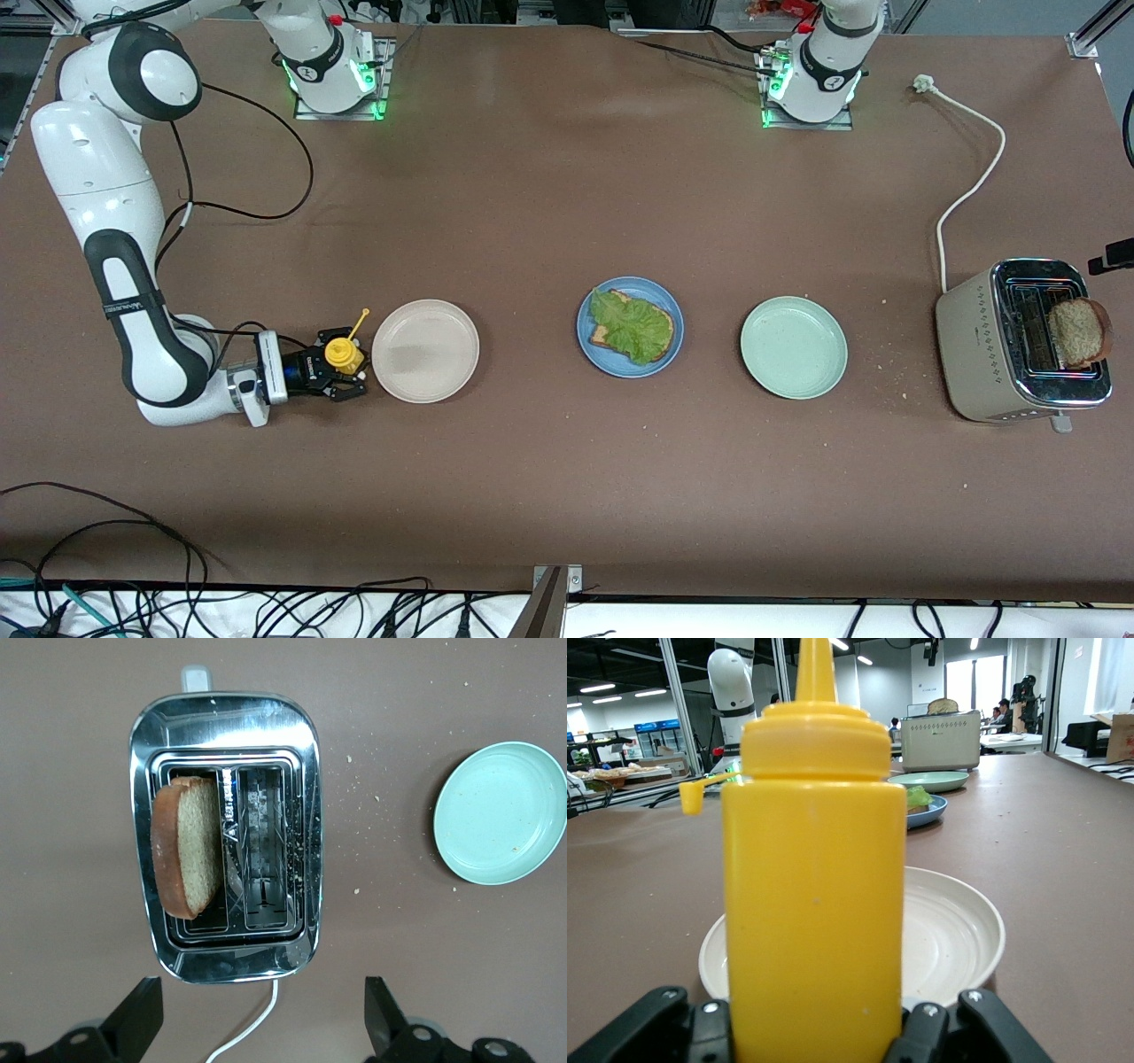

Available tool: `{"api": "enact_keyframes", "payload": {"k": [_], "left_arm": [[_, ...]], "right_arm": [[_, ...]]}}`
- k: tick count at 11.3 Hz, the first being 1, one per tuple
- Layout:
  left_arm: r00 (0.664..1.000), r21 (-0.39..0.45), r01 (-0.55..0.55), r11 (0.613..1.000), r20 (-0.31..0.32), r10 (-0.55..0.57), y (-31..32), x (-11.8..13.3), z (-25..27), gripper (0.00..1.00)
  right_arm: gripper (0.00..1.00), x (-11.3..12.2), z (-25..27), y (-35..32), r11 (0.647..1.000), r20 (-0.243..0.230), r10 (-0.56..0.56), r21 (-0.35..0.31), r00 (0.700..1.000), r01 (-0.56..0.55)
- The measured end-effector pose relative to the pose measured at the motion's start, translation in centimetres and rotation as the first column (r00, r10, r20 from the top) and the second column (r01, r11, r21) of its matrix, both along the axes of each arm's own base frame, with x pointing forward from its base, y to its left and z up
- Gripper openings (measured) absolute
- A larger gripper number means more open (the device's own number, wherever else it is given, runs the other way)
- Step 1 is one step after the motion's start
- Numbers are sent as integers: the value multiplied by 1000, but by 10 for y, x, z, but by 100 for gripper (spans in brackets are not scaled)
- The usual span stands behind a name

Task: Make sandwich in blue plate with both arms
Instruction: 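Lower the mustard with the right gripper while the left gripper reaches the toaster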

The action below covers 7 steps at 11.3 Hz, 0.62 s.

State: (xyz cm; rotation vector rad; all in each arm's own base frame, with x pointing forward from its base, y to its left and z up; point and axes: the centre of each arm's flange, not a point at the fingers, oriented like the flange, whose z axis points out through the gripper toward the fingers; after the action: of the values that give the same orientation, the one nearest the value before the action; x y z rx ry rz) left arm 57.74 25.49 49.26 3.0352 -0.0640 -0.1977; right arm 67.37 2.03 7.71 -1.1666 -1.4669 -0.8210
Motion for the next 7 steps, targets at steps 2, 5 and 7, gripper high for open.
{"api": "enact_keyframes", "payload": {"k": [2, 5, 7], "left_arm": [[1000, -2, 3, 1000, 2, -3, 1, 4, -2, 100], [1000, -6, -17, 1000, 2, 17, 17, 8, -11, 100], [1000, -15, -28, 999, -10, 28, 27, 10, -24, 100]], "right_arm": [[4, -1, -2, -9, 1000, -6, -16, 12, 1000, 16], [4, -5, -9, -19, 998, -30, -40, 53, 999, 42], [4, -8, -16, -23, 992, -58, -74, 98, 996, 79]]}}
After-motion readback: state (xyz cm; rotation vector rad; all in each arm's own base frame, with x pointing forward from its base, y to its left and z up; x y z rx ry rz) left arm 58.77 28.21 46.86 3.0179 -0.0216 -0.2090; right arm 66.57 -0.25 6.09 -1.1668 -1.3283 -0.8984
